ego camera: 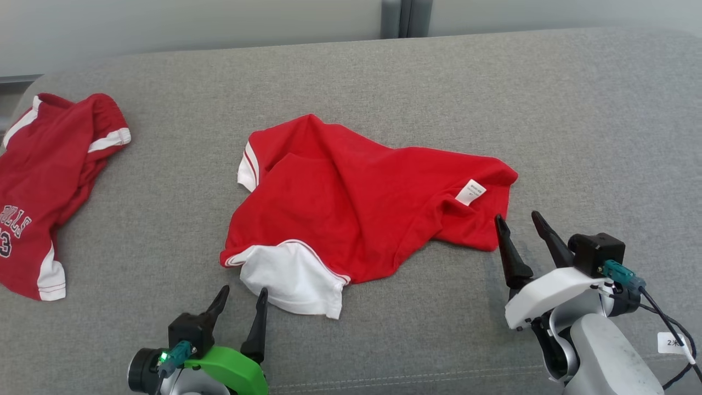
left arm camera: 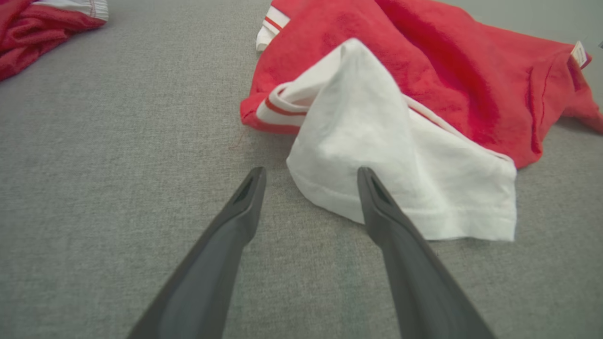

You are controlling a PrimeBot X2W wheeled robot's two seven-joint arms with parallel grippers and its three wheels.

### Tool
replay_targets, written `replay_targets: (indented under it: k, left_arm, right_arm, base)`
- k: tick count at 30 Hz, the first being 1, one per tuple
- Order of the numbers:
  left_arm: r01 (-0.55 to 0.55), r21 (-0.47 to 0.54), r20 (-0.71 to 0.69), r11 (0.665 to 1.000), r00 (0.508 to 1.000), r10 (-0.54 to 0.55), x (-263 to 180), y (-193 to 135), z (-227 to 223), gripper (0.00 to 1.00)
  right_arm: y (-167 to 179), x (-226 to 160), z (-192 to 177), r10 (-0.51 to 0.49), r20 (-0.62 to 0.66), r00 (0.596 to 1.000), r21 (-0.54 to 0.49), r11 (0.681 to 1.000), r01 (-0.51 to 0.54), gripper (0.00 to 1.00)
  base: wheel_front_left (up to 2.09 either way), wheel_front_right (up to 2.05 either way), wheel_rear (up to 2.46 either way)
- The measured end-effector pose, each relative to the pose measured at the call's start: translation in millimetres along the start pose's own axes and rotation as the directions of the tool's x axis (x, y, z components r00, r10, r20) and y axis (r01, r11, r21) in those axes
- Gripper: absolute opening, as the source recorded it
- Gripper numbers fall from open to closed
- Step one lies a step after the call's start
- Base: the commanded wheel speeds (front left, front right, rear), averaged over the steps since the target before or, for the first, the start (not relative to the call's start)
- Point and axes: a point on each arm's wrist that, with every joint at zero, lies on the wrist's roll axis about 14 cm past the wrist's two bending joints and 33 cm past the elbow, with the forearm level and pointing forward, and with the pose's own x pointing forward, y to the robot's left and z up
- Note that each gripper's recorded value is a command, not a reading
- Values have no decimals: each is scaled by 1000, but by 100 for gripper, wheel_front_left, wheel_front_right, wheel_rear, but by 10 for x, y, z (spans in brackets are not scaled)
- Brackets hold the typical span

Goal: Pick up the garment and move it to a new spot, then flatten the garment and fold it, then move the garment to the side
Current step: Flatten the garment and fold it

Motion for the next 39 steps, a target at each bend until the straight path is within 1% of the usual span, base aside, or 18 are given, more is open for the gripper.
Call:
replay_targets:
  k: [9,19,20,21,22,28,32,39]
  left_arm:
    - [28,12,-53,1000,998,-27,155,-17,-100,100]
    - [54,15,-65,998,996,-53,245,-77,-104,100]
    - [57,12,-75,998,996,-55,237,-86,-132,68]
    - [60,12,-84,998,995,-58,226,-96,-160,33]
    - [60,12,-87,998,995,-59,220,-96,-169,0]
    - [51,0,-73,999,996,-50,191,-64,-125,0]
    - [27,-13,-1,1000,1000,-27,176,-1,79,0]
    - [-38,-16,59,999,998,39,-29,189,201,0]
  right_arm:
    - [-149,-59,5,-36,-1,999,-7,999,36,100]
    - [-205,-71,10,-51,-1,999,-9,999,51,100]
    - [-206,-72,15,-51,0,999,-9,999,51,100]
    - [-206,-73,19,-51,1,999,-10,999,51,100]
    - [-204,-72,23,-51,2,999,-10,999,51,100]
    - [-141,-50,30,-37,5,999,-7,999,37,100]
    - [-99,-37,36,-28,8,1000,-5,1000,28,100]
    - [62,3,-13,11,-1,1000,6,1000,-11,100]
  base:
    - [0,0,0]
    - [0,0,0]
    - [0,0,0]
    - [0,0,0]
    - [0,0,0]
    - [0,0,0]
    - [0,0,0]
    - [0,0,0]
